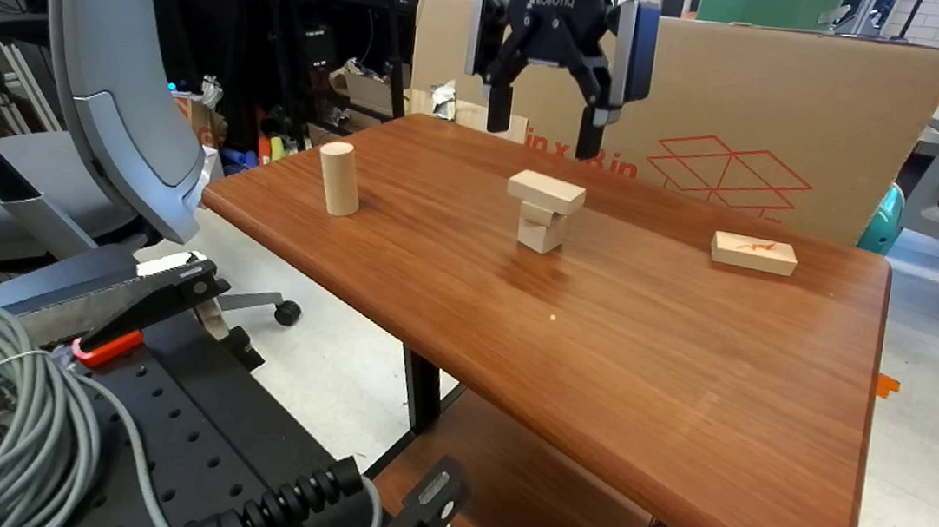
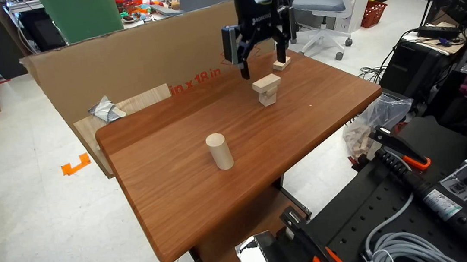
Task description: Put the rectangular block on the stack
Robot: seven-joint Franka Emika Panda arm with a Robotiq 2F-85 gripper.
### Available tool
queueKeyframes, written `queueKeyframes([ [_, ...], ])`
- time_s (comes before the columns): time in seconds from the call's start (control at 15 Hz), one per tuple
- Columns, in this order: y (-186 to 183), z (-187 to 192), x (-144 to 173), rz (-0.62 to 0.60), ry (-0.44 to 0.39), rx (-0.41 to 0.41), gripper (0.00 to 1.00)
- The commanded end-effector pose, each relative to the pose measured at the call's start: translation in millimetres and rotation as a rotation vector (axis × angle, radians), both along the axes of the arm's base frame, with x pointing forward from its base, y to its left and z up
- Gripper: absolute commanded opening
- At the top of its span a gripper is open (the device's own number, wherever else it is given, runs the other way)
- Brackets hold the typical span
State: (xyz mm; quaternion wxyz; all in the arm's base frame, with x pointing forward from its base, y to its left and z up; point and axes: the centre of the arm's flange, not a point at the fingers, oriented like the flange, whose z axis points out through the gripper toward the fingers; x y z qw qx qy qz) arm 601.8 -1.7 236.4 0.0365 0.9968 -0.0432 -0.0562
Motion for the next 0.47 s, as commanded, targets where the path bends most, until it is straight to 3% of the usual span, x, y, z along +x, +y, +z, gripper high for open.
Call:
queueKeyframes([
  [0.0, -18.2, 61.2, -27.9, -0.095, -0.038, 0.039, 1.0],
  [0.13, -28.3, 87.0, -43.1, -0.14, -0.061, 0.05, 1.0],
  [0.27, -38.9, 109.1, -66.4, -0.168, -0.079, 0.004, 1.0],
  [0.33, -33.1, 82.9, -29.5, -0.135, -0.077, 0.027, 1.0],
  [0.4, -37.7, 92.5, -38.5, -0.148, -0.086, 0.021, 1.0],
])
